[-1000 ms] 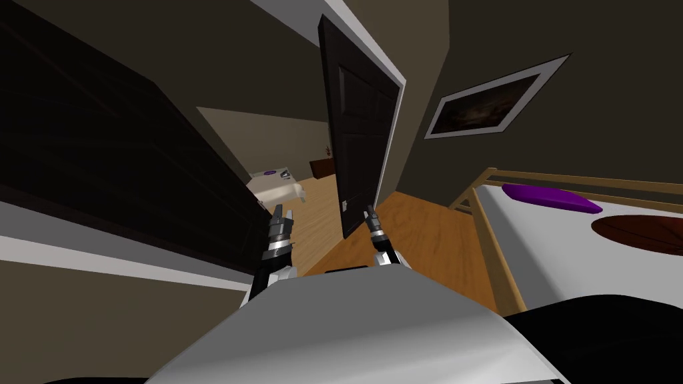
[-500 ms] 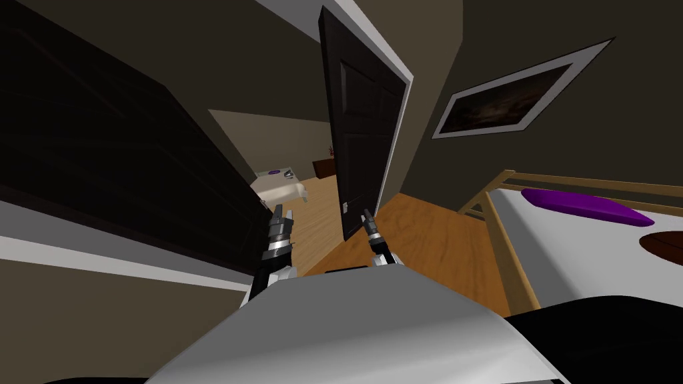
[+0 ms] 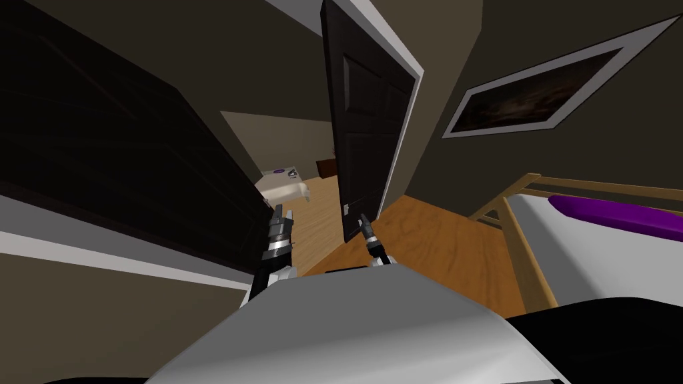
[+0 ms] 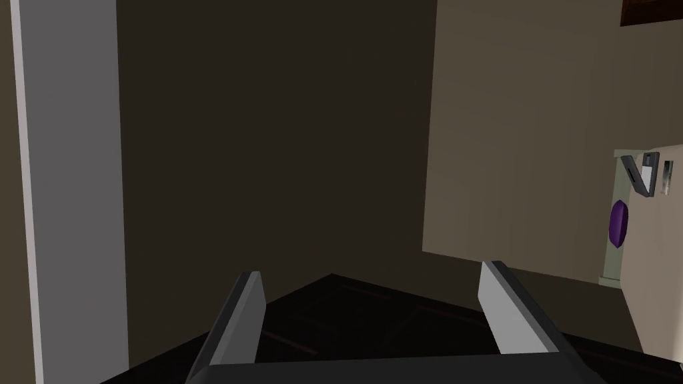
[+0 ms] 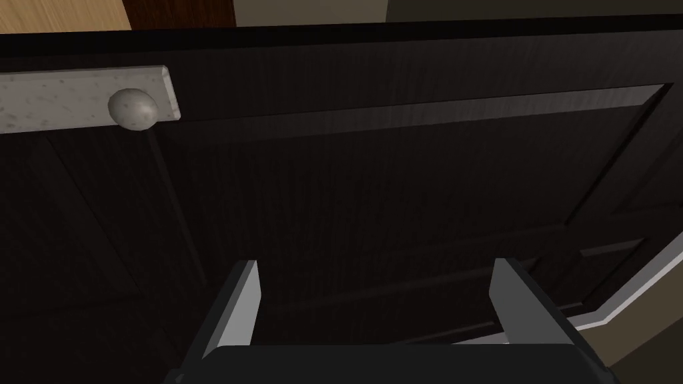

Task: Push the door open

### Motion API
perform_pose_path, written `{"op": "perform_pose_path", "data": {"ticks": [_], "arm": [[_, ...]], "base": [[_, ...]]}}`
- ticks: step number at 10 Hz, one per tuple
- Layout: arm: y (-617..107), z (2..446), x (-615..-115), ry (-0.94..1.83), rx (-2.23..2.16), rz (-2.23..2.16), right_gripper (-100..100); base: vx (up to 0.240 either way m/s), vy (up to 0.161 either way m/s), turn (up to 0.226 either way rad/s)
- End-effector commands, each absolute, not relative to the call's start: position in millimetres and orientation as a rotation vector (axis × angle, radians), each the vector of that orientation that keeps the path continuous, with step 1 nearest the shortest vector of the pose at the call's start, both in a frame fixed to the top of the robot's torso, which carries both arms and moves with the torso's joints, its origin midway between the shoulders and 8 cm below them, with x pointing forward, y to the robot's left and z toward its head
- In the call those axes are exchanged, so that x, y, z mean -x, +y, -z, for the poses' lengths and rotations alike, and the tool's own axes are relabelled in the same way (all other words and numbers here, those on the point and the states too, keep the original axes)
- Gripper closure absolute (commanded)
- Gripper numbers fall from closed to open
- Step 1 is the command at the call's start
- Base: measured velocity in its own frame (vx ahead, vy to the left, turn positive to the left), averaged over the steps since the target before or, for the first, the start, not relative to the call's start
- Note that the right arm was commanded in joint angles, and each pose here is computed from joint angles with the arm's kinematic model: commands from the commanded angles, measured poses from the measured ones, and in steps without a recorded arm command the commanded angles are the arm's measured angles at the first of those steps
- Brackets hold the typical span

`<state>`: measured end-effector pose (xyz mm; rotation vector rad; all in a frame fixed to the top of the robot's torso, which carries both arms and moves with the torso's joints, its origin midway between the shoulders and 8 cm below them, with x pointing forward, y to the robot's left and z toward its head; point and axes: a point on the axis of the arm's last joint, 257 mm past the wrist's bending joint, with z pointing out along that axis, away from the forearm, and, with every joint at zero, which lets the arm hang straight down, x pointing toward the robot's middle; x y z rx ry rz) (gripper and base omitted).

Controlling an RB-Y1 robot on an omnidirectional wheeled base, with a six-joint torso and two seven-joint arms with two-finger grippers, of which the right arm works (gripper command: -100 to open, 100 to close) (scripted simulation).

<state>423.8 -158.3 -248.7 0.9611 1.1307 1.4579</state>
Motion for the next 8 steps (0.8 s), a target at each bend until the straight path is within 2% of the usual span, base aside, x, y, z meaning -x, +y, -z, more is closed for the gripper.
{"op": "perform_pose_path", "data": {"ticks": [1,8], "arm": [[-152,265,-422,1.166,-0.971,-1.460,-100],[-124,327,-410,1.300,-1.003,-1.463,-100]], "base": [[0.097,-0.089,0.094],[0.077,-0.080,0.103]]}}
